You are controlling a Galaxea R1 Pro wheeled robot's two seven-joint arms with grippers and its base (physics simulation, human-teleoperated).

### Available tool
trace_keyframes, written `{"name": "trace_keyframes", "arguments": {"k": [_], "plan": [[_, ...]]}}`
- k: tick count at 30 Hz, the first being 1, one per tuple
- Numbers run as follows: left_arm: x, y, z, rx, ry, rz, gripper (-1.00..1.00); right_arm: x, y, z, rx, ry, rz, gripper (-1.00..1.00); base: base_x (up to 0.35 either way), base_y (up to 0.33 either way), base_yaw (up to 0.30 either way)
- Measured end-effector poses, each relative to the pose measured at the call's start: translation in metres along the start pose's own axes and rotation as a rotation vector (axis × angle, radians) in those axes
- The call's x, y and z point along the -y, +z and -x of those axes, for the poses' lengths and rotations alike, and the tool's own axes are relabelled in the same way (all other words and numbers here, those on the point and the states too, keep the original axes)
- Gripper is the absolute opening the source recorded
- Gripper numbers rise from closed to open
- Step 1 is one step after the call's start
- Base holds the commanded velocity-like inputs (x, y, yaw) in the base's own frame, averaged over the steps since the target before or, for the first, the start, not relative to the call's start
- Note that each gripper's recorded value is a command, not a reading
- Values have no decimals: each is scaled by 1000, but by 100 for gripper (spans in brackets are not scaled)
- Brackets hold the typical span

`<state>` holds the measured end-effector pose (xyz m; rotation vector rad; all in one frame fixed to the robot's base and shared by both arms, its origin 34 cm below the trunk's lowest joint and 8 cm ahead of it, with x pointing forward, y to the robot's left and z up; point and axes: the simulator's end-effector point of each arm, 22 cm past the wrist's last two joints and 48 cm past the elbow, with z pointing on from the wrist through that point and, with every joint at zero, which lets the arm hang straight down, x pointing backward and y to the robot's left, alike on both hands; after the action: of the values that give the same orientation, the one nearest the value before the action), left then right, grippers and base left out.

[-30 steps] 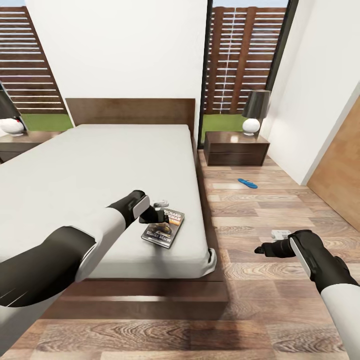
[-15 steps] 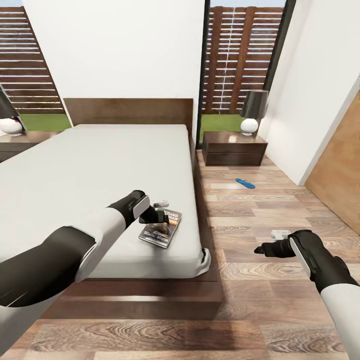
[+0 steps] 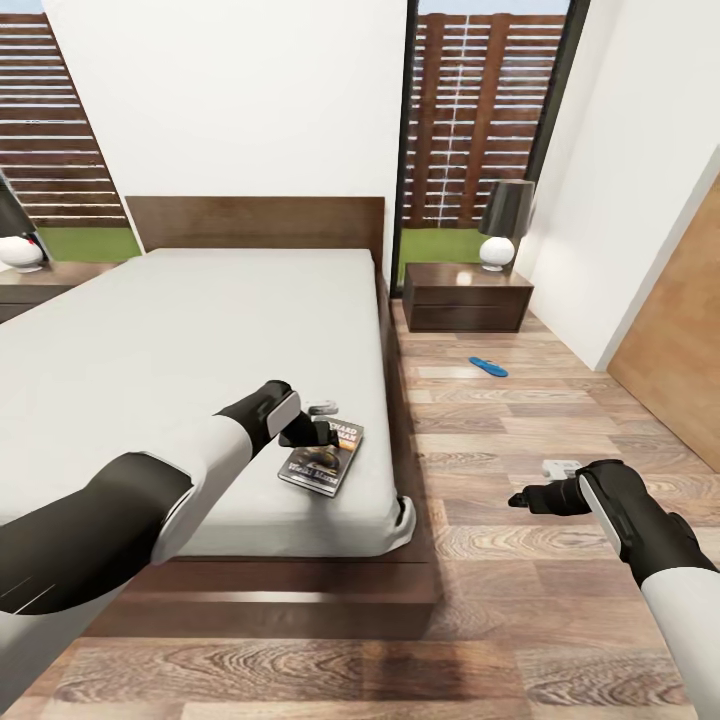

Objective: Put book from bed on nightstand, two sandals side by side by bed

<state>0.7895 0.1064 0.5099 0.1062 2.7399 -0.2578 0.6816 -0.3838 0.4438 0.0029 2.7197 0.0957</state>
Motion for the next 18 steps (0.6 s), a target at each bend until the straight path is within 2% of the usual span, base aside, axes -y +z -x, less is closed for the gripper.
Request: {"name": "trace_keyframes", "arguments": {"k": [18], "plan": [[2,0,0,0,2,-1,100,0,0,0,0,0,0,100,0,-4,0]]}}
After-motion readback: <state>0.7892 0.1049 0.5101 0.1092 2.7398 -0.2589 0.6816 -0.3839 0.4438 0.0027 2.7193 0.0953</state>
